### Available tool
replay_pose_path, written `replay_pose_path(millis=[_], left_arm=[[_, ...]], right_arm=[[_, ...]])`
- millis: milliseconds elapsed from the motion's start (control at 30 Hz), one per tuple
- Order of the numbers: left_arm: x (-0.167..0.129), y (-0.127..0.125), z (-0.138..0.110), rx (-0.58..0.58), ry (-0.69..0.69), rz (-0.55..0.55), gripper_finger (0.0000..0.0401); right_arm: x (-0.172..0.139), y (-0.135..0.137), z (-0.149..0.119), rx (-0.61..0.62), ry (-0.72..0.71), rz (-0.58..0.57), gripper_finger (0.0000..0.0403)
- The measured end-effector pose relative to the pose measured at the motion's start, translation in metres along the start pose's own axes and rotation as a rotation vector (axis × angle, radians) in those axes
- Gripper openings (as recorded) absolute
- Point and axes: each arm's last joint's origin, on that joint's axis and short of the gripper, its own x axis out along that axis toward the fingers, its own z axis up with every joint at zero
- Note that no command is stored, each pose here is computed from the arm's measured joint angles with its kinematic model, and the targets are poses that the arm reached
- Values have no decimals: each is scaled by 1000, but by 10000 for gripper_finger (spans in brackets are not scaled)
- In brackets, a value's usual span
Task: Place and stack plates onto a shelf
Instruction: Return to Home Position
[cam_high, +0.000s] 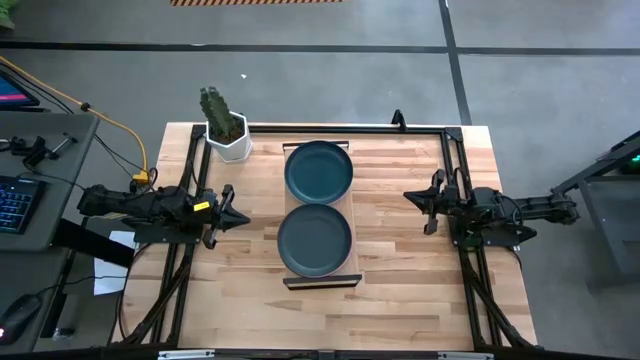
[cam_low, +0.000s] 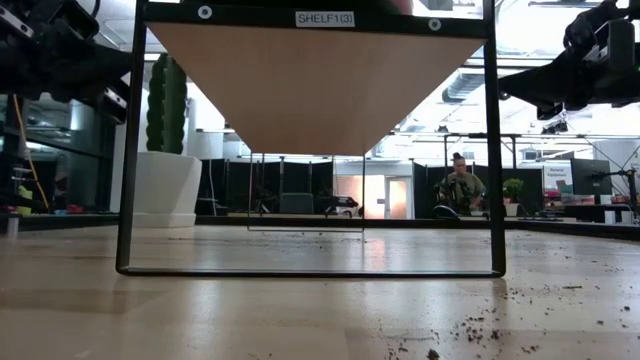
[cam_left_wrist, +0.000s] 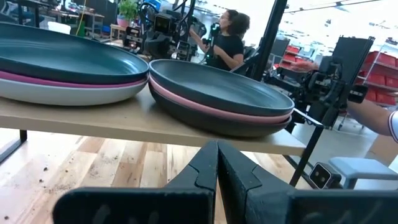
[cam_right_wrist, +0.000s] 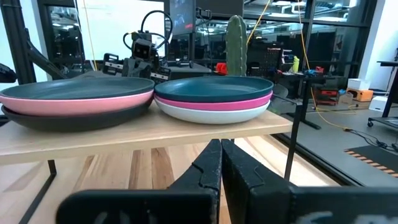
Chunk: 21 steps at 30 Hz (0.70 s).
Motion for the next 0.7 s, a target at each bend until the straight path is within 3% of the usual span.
replay_pose_path(millis=[700], left_arm=[[0, 0, 0, 0, 4, 1, 0]], right_arm=[[0, 0, -2, -6, 17, 1, 0]])
